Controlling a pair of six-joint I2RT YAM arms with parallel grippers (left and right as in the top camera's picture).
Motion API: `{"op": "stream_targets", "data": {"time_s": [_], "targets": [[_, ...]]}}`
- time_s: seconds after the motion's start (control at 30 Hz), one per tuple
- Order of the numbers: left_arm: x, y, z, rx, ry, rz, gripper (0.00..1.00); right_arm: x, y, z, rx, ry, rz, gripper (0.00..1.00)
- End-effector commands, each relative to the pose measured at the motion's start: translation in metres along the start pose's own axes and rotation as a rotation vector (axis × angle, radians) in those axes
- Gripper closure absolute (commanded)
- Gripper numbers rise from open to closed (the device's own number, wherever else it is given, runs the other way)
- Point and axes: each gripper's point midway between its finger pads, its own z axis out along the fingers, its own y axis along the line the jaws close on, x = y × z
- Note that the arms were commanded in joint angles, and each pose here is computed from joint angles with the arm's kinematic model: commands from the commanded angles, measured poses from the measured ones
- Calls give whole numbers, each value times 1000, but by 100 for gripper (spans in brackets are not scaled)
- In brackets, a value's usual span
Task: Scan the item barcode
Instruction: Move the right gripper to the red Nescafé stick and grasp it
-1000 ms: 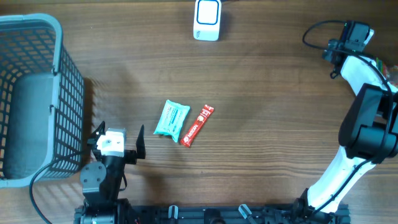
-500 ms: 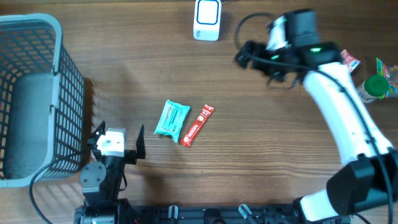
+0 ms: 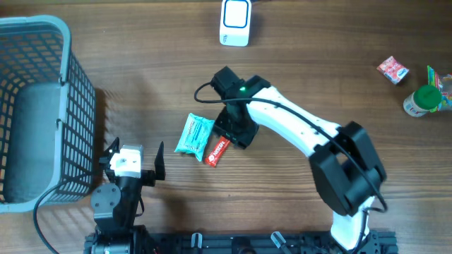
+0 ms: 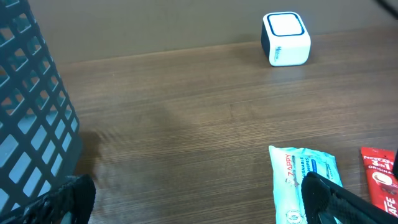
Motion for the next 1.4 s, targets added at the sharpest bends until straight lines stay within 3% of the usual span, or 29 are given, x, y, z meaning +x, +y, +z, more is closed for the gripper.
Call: {"op": "stream_targets", "data": {"time_s": [0.0, 0.1, 0.63, 0.73, 0.8, 0.87, 0.93, 1.13, 1.37], "targets": [[1, -3, 0, 14, -3, 13, 0, -9, -11, 22, 67, -9, 143, 47], [1, -3, 0, 14, -3, 13, 0, -12, -11, 25, 69, -19, 163, 53], [1, -3, 0, 14, -3, 13, 0, -26, 9, 57, 17, -14, 160, 55], [1, -3, 0, 14, -3, 13, 0, -24, 2, 58, 47, -7, 158, 72], [1, -3, 0, 14, -3, 13, 0, -20, -7, 58, 84, 6, 168, 95], [1, -3, 0, 14, -3, 13, 0, -12, -13, 57, 108, 42, 165, 96], [1, -3, 0, 14, -3, 13, 0, 1, -11, 54, 88, 133, 147, 95], [1, -3, 0, 14, -3, 13, 0, 70, 25, -14, -191, 806, 192, 96], [1, -3, 0, 14, -3, 13, 0, 71, 16, -42, -274, 935, 168, 96]]}}
